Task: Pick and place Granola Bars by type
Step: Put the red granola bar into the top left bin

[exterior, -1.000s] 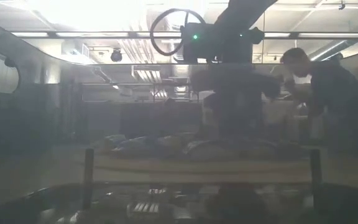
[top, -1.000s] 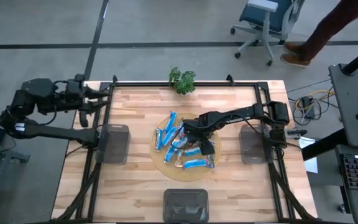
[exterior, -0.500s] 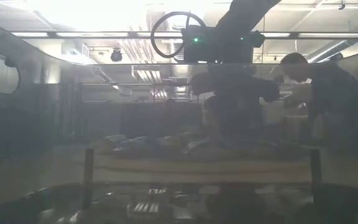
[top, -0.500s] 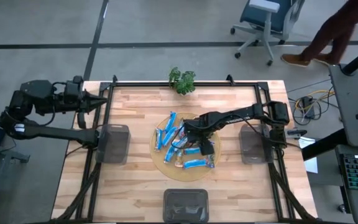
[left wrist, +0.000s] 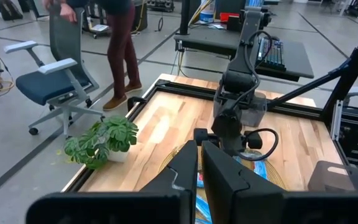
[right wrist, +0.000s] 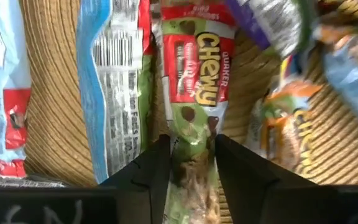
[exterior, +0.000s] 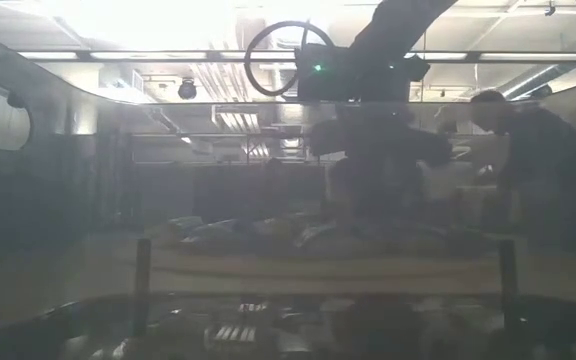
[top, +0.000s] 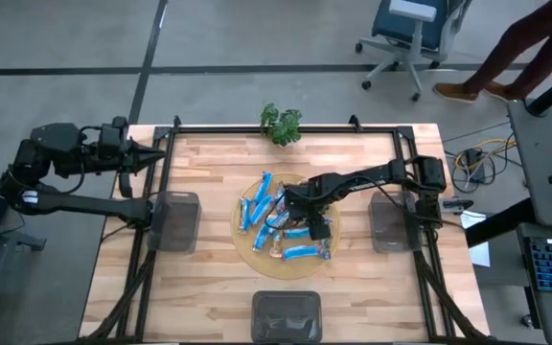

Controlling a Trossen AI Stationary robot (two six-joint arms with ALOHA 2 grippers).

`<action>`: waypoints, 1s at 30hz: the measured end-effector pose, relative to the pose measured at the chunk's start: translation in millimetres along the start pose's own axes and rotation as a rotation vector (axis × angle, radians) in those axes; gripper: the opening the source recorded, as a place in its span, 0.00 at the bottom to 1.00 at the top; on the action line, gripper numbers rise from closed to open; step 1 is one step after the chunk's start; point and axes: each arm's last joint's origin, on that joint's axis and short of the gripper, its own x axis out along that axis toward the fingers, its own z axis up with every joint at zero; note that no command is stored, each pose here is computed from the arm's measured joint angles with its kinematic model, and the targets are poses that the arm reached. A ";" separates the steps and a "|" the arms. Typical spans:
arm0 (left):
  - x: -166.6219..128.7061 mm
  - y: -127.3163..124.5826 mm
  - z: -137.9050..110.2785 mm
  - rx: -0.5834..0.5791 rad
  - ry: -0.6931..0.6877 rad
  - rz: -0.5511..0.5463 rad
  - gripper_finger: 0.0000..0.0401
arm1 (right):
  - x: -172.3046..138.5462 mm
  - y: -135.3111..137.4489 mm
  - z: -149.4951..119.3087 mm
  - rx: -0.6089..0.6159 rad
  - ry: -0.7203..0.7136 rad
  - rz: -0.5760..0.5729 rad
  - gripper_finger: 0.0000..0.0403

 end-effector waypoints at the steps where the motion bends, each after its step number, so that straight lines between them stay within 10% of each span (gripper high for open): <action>1: 0.0 0.0 0.0 0.000 0.000 0.000 0.01 | 1.7 0.3 -1.7 0.001 0.006 0.002 0.28; 22: 0.0 0.0 0.0 0.000 0.000 0.000 0.01 | 3.2 1.0 -3.8 0.029 0.003 0.031 0.10; 30: -0.9 0.1 0.4 -0.001 -0.006 -0.001 0.01 | -42.0 1.3 18.1 0.041 -0.136 0.031 0.09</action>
